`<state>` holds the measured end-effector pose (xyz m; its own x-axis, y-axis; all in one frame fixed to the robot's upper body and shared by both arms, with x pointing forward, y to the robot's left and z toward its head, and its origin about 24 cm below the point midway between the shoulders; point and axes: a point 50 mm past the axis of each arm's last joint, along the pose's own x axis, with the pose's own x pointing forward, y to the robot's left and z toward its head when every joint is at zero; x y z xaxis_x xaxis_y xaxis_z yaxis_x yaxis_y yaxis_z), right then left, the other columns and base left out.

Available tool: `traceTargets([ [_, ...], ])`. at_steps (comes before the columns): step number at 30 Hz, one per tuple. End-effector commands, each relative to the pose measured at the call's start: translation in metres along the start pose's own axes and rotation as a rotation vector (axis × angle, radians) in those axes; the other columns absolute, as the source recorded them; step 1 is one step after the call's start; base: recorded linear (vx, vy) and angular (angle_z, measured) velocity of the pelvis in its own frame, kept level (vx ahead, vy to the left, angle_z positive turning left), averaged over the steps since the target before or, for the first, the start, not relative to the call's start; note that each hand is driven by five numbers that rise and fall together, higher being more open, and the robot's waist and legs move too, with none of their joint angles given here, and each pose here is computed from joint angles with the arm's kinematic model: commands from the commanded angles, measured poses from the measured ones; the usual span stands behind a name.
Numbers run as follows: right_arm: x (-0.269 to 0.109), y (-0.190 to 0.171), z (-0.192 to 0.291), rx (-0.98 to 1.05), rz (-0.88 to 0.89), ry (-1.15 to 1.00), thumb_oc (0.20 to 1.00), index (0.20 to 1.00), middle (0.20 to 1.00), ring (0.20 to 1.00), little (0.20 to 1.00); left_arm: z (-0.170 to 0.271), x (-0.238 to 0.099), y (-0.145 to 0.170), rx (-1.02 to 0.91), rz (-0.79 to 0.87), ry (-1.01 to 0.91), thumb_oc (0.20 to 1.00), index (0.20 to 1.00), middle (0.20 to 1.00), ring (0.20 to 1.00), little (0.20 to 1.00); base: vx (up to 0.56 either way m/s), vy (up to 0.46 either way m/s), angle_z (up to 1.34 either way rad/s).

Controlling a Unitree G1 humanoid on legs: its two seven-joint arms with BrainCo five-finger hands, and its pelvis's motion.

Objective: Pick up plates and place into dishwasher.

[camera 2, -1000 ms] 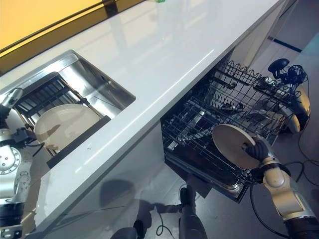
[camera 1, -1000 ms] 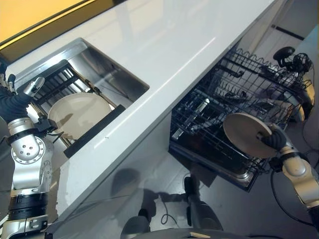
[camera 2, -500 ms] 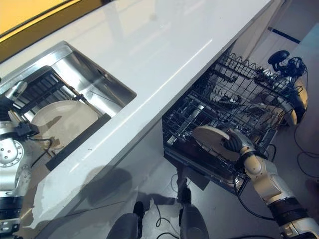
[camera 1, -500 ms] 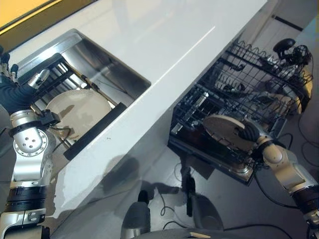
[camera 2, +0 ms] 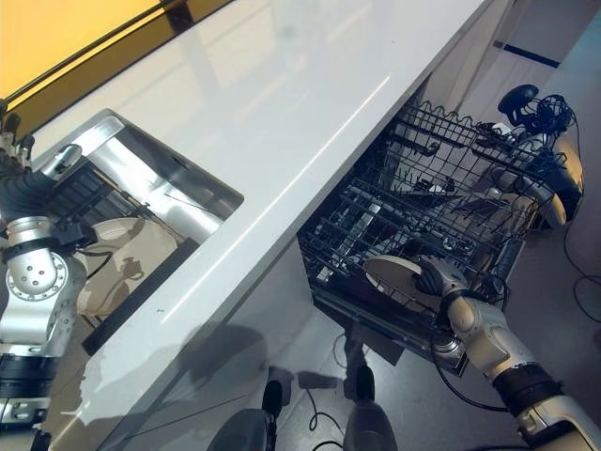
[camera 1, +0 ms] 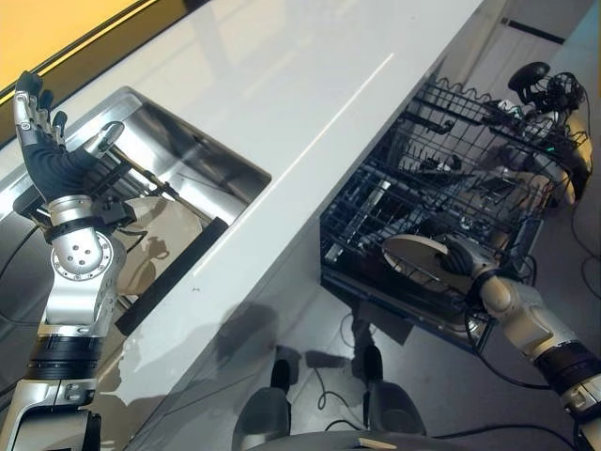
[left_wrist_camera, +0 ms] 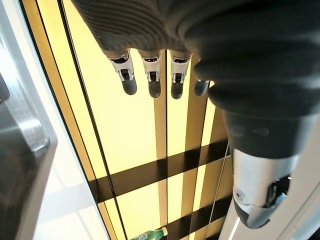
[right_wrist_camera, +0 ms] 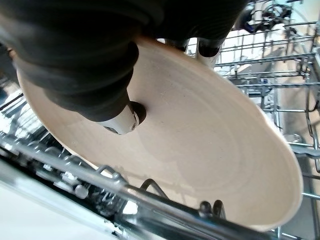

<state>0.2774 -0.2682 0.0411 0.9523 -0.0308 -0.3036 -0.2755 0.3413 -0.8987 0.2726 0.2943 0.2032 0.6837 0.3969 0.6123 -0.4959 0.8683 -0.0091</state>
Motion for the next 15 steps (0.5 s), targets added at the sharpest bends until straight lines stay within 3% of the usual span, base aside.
traceTargets([
  [1, -0.034, 0.085, -0.012, 0.036, 0.276, 0.05, 1.0, 1.0, 1.0, 1.0, 1.0, 0.02, 0.01, 0.007, 0.019, -0.007, -0.102, 1.0, 1.0, 1.0, 1.0, 1.0, 0.08, -0.021, 0.0],
  [8, -0.042, 0.09, -0.015, 0.081, 0.259, 0.077, 1.0, 1.0, 1.0, 1.0, 1.0, 0.012, 0.003, 0.012, 0.053, -0.011, -0.059, 1.0, 1.0, 1.0, 1.0, 1.0, 0.08, -0.016, 0.0],
  [15, -0.044, 0.068, -0.02, 0.135, 0.117, 0.104, 1.0, 1.0, 1.0, 1.0, 1.0, -0.002, 0.0, 0.031, 0.186, 0.013, 0.023, 1.0, 1.0, 1.0, 1.0, 1.0, 0.01, -0.02, 0.03],
])
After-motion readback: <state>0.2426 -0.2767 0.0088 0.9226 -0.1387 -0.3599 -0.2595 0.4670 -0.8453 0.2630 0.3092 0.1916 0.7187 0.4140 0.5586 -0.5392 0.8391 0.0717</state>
